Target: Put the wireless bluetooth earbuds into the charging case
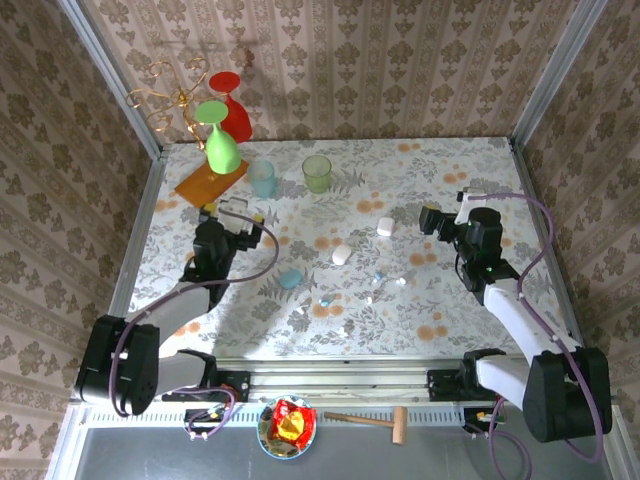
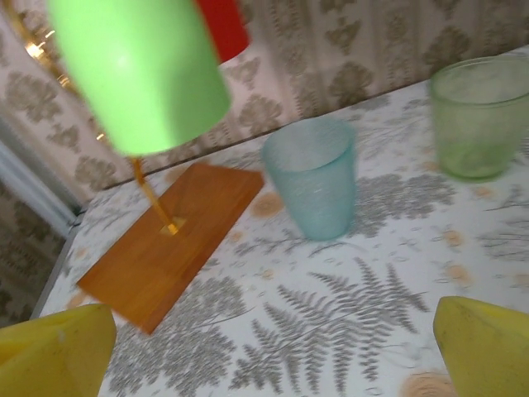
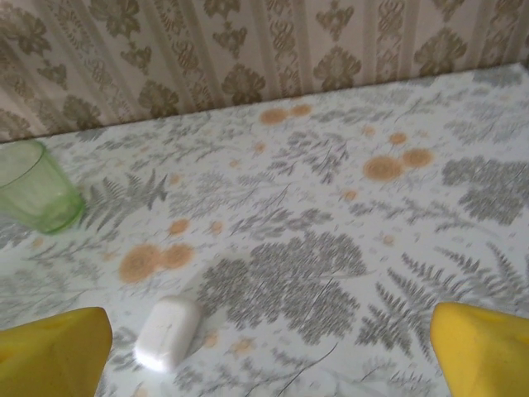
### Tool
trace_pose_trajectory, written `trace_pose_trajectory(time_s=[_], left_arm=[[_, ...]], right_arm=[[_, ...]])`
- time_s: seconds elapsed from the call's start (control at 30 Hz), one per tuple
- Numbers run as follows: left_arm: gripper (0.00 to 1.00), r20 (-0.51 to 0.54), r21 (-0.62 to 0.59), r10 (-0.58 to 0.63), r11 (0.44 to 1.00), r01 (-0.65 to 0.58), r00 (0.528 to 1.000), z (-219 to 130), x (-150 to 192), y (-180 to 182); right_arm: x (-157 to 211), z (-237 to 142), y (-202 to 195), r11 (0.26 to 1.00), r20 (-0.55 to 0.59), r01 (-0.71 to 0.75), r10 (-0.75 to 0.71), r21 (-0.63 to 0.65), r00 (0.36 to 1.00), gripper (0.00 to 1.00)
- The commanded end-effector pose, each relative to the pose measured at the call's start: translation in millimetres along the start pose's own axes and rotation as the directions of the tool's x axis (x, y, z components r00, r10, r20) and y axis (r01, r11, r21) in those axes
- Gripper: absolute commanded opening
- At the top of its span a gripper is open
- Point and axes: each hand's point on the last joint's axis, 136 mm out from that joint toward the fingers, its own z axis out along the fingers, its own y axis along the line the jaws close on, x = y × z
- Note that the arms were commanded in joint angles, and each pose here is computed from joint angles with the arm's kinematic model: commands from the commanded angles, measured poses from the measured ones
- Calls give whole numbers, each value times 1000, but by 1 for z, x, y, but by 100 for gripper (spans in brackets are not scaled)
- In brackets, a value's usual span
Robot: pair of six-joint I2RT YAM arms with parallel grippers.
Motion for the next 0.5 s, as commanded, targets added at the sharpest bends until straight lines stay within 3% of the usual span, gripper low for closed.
trace_pose_trajectory(time_s=[0.0,0.23,0.47], left_arm=[[100,-43,102,28,995,-23,999,-5,-10,-31],[100,-32,352,-20,936,30,999,-23,-29,-115],[100,-68,407,-77,908,98,995,-40,-19,-136]], right_arm=[[17,-9,12,999,-114,-45,47,20,992,100],[45,4,46,995,-246,-50,69,82,967,100],[80,39,69,988,-356,-69,115,142,928,99]])
